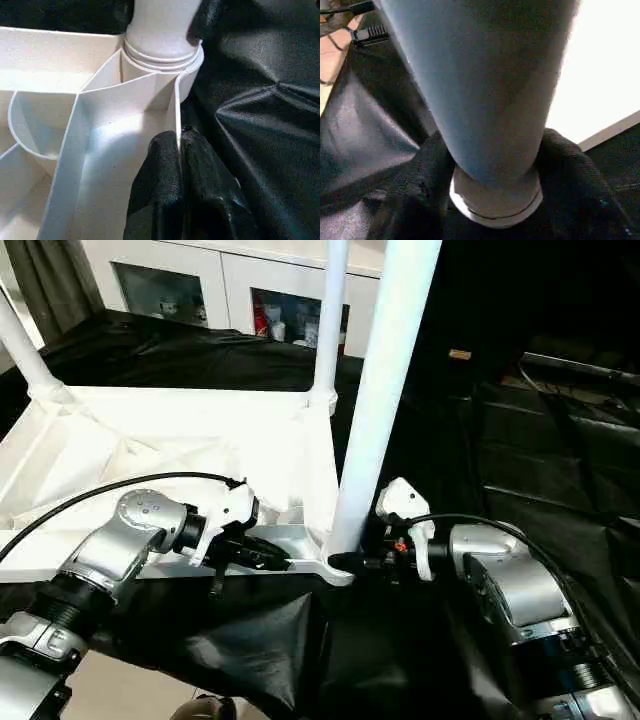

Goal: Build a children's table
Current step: Rotate leg to tighten

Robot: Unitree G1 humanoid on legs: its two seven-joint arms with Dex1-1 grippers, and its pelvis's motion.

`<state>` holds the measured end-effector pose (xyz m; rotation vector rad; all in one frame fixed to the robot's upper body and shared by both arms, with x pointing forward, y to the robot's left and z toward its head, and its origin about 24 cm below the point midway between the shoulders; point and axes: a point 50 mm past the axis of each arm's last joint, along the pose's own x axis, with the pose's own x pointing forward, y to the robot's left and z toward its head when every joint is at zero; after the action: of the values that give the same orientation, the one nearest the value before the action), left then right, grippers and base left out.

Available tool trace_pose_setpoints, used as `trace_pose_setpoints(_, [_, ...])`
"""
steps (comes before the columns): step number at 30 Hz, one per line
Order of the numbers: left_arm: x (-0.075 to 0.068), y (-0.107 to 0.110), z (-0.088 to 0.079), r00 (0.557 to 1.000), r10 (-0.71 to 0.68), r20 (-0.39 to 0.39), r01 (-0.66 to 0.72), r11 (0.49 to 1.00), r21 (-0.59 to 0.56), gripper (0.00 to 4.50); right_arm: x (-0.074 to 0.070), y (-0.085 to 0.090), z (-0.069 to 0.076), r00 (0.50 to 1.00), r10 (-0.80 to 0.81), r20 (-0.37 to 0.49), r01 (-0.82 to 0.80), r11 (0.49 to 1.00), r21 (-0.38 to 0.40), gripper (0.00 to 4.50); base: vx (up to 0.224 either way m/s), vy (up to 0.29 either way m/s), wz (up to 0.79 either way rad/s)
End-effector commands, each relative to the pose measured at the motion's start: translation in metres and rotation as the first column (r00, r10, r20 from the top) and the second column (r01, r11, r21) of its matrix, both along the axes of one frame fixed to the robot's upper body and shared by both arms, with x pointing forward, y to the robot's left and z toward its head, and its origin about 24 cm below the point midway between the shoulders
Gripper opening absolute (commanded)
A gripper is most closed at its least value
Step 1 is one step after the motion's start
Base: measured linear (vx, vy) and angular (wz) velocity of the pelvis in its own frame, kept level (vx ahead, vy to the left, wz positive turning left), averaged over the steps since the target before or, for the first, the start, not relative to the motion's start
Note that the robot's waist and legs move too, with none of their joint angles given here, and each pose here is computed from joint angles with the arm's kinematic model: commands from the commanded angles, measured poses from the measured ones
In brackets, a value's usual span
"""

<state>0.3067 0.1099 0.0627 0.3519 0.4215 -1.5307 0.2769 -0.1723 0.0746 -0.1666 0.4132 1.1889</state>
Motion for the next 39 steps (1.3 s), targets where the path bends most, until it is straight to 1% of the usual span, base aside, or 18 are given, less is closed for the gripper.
trace_pose_setpoints(1, [0.002, -0.008, 0.01, 0.999, -0.022, 0.039, 0.023, 0.999, -0.035, 0.0, -0.002, 0.005, 0.001, 1.0, 0.017, 0.002, -0.017, 1.0, 0.012, 2.17, 0.0, 0.0, 0.0])
trace_pose_setpoints(4, [0.015, -0.01, 0.008, 0.989, 0.114, 0.092, -0.114, 0.993, -0.011, 0.0, 0.008, 0.003, -0.003, 0.993, -0.112, 0.045, 0.112, 0.994, 0.008, 2.07, 0.0, 0.0, 0.0])
trace_pose_setpoints(6, [0.028, -0.012, 0.007, 0.96, 0.241, 0.141, -0.244, 0.97, 0.002, 0.0, 0.023, 0.0, -0.009, 0.947, -0.308, 0.089, 0.309, 0.951, -0.007, 2.02, 0.0, 0.0, 0.0])
trace_pose_setpoints(7, [0.031, -0.013, 0.007, 0.952, 0.266, 0.149, -0.27, 0.963, 0.003, 0.0, 0.026, 0.0, -0.011, 0.936, -0.34, 0.089, 0.342, 0.94, -0.006, 2.0, 0.0, 0.0, 0.0])
trace_pose_setpoints(9, [0.046, -0.018, 0.007, 0.885, 0.429, 0.181, -0.437, 0.899, 0.007, 0.0, 0.034, 0.004, -0.019, 0.861, -0.503, 0.08, 0.504, 0.864, 0.012, 1.98, 0.0, 0.0, 0.0])
trace_pose_setpoints(10, [0.048, -0.02, 0.007, 0.873, 0.452, 0.183, -0.461, 0.888, 0.006, 0.0, 0.036, 0.006, -0.021, 0.842, -0.534, 0.076, 0.534, 0.845, 0.016, 1.97, 0.0, 0.0, 0.0])
trace_pose_setpoints(11, [0.054, -0.025, 0.007, 0.835, 0.515, 0.193, -0.525, 0.851, 0.004, 0.0, 0.039, 0.01, -0.026, 0.774, -0.63, 0.062, 0.63, 0.777, 0.025, 1.96, 0.0, 0.0, 0.0])
trace_pose_setpoints(12, [0.056, -0.03, 0.008, 0.819, 0.537, 0.199, -0.548, 0.837, -0.004, 0.0, 0.04, 0.013, -0.029, 0.726, -0.685, 0.057, 0.685, 0.728, 0.023, 1.96, 0.0, 0.0, 0.0])
trace_pose_setpoints(15, [0.058, -0.047, 0.01, 0.807, 0.546, 0.224, -0.554, 0.832, -0.029, 0.0, 0.041, 0.025, -0.036, 0.637, -0.767, 0.073, 0.768, 0.64, 0.02, 1.95, 0.0, 0.0, 0.0])
trace_pose_setpoints(19, [0.059, -0.061, 0.008, 0.811, 0.526, 0.258, -0.537, 0.843, -0.029, 0.0, 0.044, 0.04, -0.034, 0.591, -0.797, 0.121, 0.8, 0.599, 0.04, 1.95, 0.0, 0.0, 0.0])
trace_pose_setpoints(23, [0.057, -0.063, 0.007, 0.826, 0.502, 0.257, -0.51, 0.859, -0.038, 0.0, 0.045, 0.046, -0.026, 0.582, -0.809, 0.086, 0.8, 0.588, 0.116, 1.95, 0.0, 0.0, 0.0])
trace_pose_setpoints(25, [0.057, -0.064, 0.007, 0.827, 0.5, 0.256, -0.508, 0.86, -0.038, 0.0, 0.045, 0.046, -0.025, 0.576, -0.813, 0.082, 0.804, 0.582, 0.126, 1.95, 0.0, 0.0, 0.0])
trace_pose_setpoints(26, [0.057, -0.065, 0.007, 0.836, 0.484, 0.259, -0.489, 0.871, -0.049, 0.0, 0.045, 0.046, -0.024, 0.578, -0.813, 0.074, 0.801, 0.582, 0.139, 2.5, 0.0, 0.0, 0.0])
trace_pose_setpoints(31, [0.057, -0.065, 0.008, 0.837, 0.476, 0.268, -0.477, 0.876, -0.068, 0.0, 0.045, 0.045, -0.022, 0.576, -0.809, 0.115, 0.797, 0.587, 0.142, 2.98, 0.0, 0.0, 0.0])
trace_pose_setpoints(33, [0.056, -0.067, 0.01, 0.848, 0.457, 0.27, -0.447, 0.889, -0.101, 0.0, 0.043, 0.042, -0.017, 0.561, -0.816, 0.137, 0.798, 0.578, 0.174, 3.06, 0.0, 0.0, 0.0])
trace_pose_setpoints(37, [0.054, -0.069, 0.015, 0.837, 0.442, 0.322, -0.417, 0.897, -0.147, 0.0, 0.035, 0.036, -0.006, 0.585, -0.793, 0.169, 0.762, 0.609, 0.219, 3.16, 0.0, 0.0, 0.0])
trace_pose_setpoints(38, [0.054, -0.07, 0.017, 0.838, 0.443, 0.318, -0.406, 0.896, -0.178, 0.0, 0.031, 0.033, -0.004, 0.596, -0.783, 0.178, 0.75, 0.622, 0.226, 3.16, 0.0, 0.0, 0.0])
trace_pose_setpoints(39, [0.052, -0.071, 0.02, 0.856, 0.441, 0.27, -0.389, 0.893, -0.225, 0.0, 0.023, 0.029, -0.002, 0.62, -0.763, 0.183, 0.727, 0.646, 0.232, 3.16, 0.0, 0.0, 0.0])
